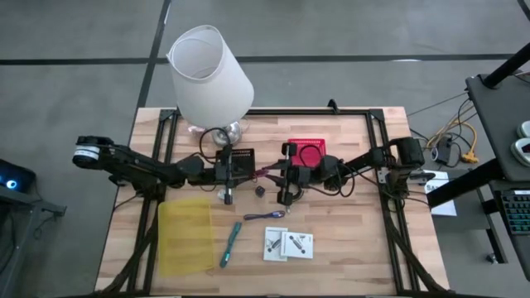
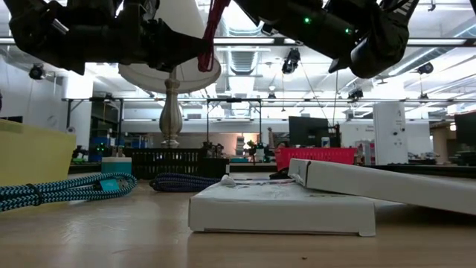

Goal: Pick and place items into bin
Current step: Put the pink charger cable into the yellow bin

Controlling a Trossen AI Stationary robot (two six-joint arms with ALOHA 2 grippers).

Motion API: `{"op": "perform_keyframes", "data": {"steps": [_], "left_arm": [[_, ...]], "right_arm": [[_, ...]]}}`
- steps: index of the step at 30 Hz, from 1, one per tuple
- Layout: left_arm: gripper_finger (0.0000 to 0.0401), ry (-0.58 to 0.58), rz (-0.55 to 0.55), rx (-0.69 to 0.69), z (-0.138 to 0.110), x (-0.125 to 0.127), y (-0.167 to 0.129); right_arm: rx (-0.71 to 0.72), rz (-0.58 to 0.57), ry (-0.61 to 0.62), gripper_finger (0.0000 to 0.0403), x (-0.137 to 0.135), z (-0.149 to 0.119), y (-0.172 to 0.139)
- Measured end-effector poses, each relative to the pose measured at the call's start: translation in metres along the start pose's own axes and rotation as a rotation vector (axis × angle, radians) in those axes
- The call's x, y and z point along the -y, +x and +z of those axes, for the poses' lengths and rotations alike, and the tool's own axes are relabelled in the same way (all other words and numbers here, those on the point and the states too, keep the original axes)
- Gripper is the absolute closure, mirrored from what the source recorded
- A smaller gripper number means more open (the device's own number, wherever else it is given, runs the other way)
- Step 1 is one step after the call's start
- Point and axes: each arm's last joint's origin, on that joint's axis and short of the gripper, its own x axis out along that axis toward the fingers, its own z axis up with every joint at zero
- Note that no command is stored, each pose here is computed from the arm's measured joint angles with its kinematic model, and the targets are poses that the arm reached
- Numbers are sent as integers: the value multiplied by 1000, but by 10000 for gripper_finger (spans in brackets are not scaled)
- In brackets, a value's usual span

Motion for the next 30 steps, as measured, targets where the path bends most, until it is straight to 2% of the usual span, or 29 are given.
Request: {"op": "perform_keyframes", "data": {"steps": [6,13,18,24,30], "left_arm": [[374,0,0,-3,0,0,0],[373,0,0,-2,1,0,-1],[372,1,-3,-16,0,0,-1],[371,-2,-6,-30,1,0,-3],[371,-7,-7,-31,1,0,-3]], "right_arm": [[-47,6,-4,312,-1,-4,0],[-192,20,-34,284,2,1,1],[-405,49,35,273,7,12,-4],[-670,94,215,281,11,34,-24],[-907,166,254,292,7,47,-49]]}}
